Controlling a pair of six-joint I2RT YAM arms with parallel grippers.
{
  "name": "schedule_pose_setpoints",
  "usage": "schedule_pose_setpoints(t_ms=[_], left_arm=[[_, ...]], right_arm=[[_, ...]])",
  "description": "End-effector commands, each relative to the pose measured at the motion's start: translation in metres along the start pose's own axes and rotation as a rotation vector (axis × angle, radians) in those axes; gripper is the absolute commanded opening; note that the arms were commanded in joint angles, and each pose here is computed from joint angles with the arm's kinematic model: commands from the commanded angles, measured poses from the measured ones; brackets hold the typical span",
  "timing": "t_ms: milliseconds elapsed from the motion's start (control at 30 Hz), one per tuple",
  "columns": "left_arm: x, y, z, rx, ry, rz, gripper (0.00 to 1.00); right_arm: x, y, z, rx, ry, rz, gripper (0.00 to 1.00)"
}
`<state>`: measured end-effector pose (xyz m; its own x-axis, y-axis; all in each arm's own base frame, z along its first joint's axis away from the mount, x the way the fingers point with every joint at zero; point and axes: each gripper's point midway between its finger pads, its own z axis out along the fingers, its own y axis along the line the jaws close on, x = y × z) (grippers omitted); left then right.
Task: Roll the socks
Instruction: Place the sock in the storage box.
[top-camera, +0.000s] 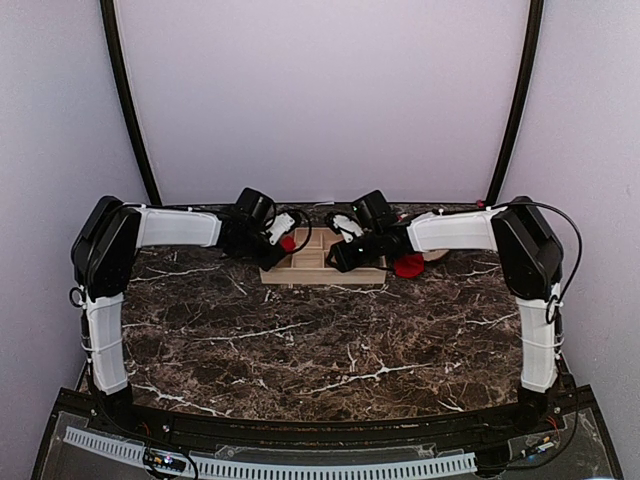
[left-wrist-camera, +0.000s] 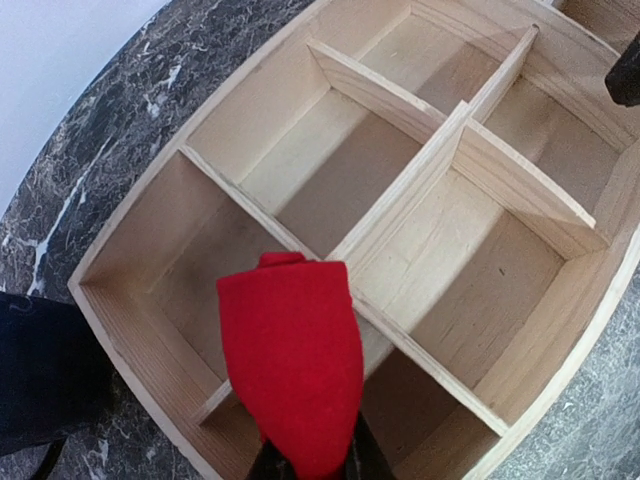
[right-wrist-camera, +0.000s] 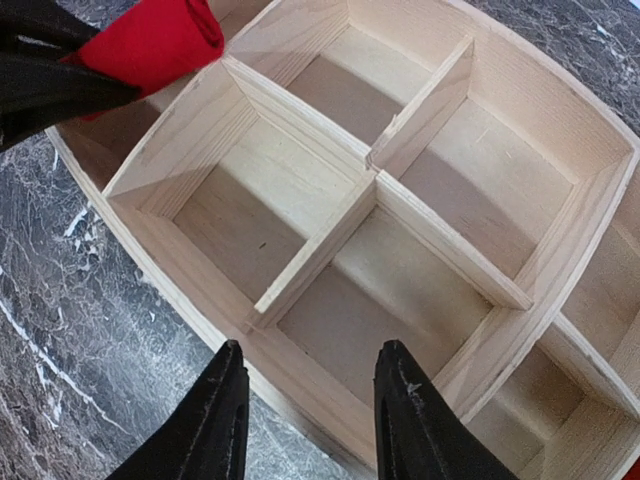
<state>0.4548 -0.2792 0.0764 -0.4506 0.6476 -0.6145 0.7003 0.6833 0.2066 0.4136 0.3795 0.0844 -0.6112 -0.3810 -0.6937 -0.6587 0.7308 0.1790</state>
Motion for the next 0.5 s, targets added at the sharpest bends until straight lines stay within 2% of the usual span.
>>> schedule_pose_setpoints(t_ms=[0,467], left_arm=[[0.007,0.003,-0.002,0.002,0.046,-0.002,0.1],[0.022,-0.004,0.004,0.054,0.168,-0.029,0.1]], right_arm=[[-0.006,-0.007,0.007,0.005,-0.002,-0.006,0.41],[0.002,-0.012,0.019,0.007,0.059,-0.004,0.41]])
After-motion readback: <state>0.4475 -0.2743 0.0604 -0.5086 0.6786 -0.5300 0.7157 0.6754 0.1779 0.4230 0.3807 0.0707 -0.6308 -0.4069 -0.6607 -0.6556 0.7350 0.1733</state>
